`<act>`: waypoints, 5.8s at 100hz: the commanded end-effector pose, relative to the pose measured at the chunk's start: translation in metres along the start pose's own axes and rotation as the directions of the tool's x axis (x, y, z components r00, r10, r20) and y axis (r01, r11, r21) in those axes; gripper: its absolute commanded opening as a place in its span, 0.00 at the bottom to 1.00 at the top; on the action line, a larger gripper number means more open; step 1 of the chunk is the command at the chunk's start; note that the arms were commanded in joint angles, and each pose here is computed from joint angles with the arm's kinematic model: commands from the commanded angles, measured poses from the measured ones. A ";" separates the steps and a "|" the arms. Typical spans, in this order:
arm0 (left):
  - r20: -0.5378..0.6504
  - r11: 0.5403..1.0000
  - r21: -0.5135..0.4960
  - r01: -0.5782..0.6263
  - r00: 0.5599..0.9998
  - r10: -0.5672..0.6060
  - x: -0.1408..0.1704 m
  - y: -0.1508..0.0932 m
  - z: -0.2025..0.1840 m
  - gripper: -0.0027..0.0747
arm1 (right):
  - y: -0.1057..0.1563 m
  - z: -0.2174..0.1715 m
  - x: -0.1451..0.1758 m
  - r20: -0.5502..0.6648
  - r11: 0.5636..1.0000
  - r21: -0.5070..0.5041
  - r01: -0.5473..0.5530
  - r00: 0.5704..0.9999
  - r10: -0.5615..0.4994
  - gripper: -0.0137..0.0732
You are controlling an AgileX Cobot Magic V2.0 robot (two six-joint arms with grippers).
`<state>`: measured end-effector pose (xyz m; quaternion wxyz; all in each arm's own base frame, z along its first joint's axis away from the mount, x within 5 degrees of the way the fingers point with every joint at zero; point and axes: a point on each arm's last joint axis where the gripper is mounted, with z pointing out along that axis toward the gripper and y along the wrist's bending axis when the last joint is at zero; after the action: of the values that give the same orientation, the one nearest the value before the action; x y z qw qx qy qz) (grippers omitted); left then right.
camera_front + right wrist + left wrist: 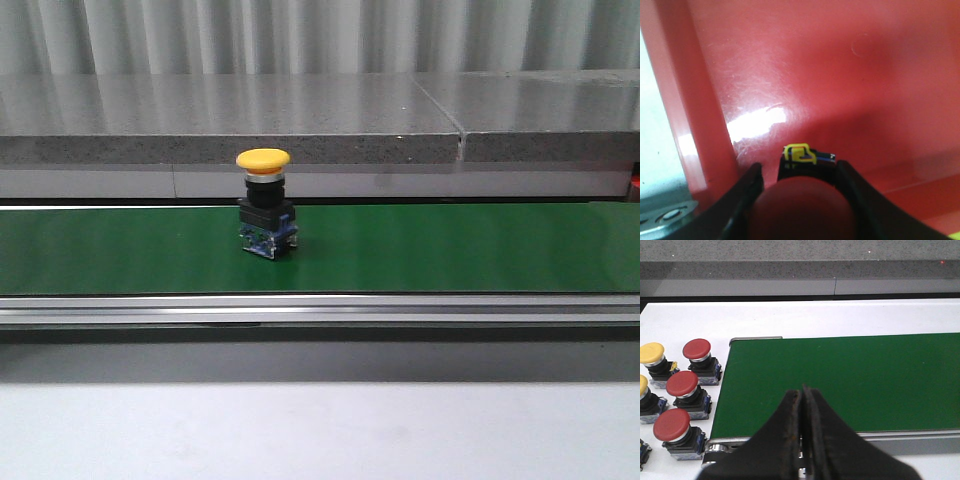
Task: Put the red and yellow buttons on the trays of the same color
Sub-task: 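Lower the red button into the red tray and open the right gripper, then grasp the yellow button at the belt's end with the right gripper, then lower the yellow button into the yellow tray and open the right gripper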
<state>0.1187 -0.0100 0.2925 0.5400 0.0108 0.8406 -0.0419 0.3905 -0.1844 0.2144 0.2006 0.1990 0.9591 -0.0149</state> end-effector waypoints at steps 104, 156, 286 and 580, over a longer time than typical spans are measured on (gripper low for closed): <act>0.107 1.000 0.015 0.006 0.994 -0.007 -0.015 -0.002 -0.004 0.01 | 0.000 -0.041 -0.017 0.150 1.000 0.004 0.003 0.989 -0.004 0.91; 0.107 1.000 0.015 0.006 0.994 -0.007 -0.015 -0.002 -0.004 0.01 | 0.022 -0.139 0.024 0.151 0.990 -0.004 0.138 0.979 -0.136 0.90; 0.107 1.000 0.015 0.006 0.994 -0.007 -0.015 -0.002 -0.004 0.01 | 0.207 -0.114 0.127 0.187 0.556 -0.321 0.766 0.627 -0.756 0.90; 0.107 1.000 0.015 0.006 0.994 -0.007 -0.015 -0.002 -0.004 0.01 | -0.044 -0.034 0.091 -0.024 0.982 -0.026 -0.185 0.983 0.185 0.38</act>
<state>0.1187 -0.0100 0.2925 0.5400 0.0108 0.8406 -0.0419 0.2803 -0.1858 0.1916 0.1633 0.2843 0.9444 0.0247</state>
